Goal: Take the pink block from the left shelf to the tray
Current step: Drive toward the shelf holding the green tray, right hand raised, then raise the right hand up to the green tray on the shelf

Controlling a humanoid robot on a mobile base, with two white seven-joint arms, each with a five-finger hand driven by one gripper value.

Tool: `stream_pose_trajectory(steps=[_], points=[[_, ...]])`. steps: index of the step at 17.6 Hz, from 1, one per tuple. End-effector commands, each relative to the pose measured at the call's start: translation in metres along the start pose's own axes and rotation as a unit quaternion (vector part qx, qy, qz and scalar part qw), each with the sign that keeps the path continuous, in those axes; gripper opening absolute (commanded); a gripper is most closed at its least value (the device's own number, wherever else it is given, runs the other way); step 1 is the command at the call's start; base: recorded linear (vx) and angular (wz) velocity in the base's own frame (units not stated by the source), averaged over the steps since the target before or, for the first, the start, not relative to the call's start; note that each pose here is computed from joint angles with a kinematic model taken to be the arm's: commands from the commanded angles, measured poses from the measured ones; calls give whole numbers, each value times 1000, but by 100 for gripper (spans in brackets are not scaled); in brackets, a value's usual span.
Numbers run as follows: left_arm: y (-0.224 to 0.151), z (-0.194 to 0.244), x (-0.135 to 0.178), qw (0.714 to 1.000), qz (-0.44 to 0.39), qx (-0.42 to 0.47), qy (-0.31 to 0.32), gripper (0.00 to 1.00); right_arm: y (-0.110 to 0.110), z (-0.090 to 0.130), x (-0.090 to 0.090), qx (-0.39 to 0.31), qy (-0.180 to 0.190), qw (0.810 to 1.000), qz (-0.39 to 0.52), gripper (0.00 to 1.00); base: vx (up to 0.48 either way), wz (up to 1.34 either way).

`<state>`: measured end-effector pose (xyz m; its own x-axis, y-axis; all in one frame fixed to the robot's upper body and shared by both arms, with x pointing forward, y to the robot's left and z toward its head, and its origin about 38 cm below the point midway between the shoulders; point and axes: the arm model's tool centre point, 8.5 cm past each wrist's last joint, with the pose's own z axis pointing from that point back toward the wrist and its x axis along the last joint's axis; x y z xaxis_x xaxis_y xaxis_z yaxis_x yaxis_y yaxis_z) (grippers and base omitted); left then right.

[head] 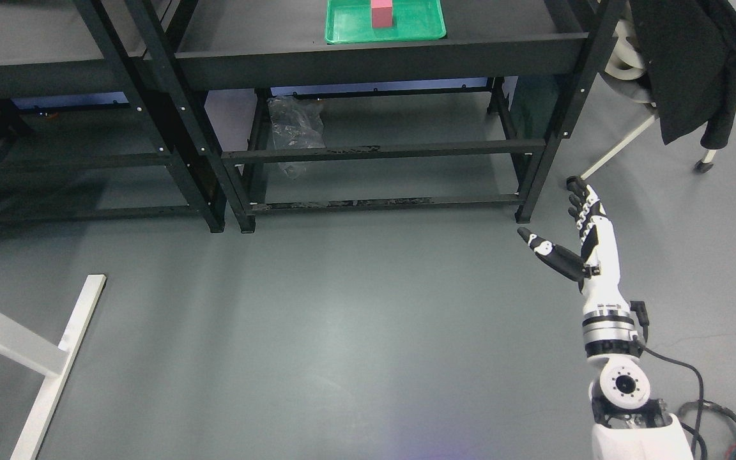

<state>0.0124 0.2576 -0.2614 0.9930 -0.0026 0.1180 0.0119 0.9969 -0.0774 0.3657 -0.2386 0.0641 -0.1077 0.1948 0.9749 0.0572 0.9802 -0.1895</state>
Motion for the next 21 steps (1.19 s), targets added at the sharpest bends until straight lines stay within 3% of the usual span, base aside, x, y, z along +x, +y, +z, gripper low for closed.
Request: stream_pose_trajectory(steps=[1, 5, 9, 12, 15, 16, 19, 21], points=[[10, 2, -7, 1000, -1, 8, 1, 100, 5, 2, 3, 19, -16, 995, 100, 99, 115, -24], [10, 2, -7, 1000, -1, 8, 1, 100, 10, -2, 11, 22, -49, 963, 265, 99, 95, 102], [10, 2, -7, 1000, -1, 8, 1, 100, 27, -10, 22, 51, -91, 901, 422, 99, 92, 229], [10, 2, -7, 1000, -1, 8, 1, 100, 27, -6, 23, 47, -92, 902, 419, 100, 176, 173], [10, 2, -7, 1000, -1, 8, 1, 100, 26, -3, 38, 24, -132, 897, 422, 100, 209, 75], [10, 2, -7, 1000, -1, 8, 1, 100, 26, -6, 40, 22, -136, 879, 456, 100, 228, -1], [10, 2, -7, 1000, -1, 8, 1, 100, 35, -6, 36, 27, -130, 799, 586, 100, 217, -7], [10, 2, -7, 1000, -1, 8, 1, 100, 40, -4, 35, 27, -127, 785, 605, 100, 224, 0]])
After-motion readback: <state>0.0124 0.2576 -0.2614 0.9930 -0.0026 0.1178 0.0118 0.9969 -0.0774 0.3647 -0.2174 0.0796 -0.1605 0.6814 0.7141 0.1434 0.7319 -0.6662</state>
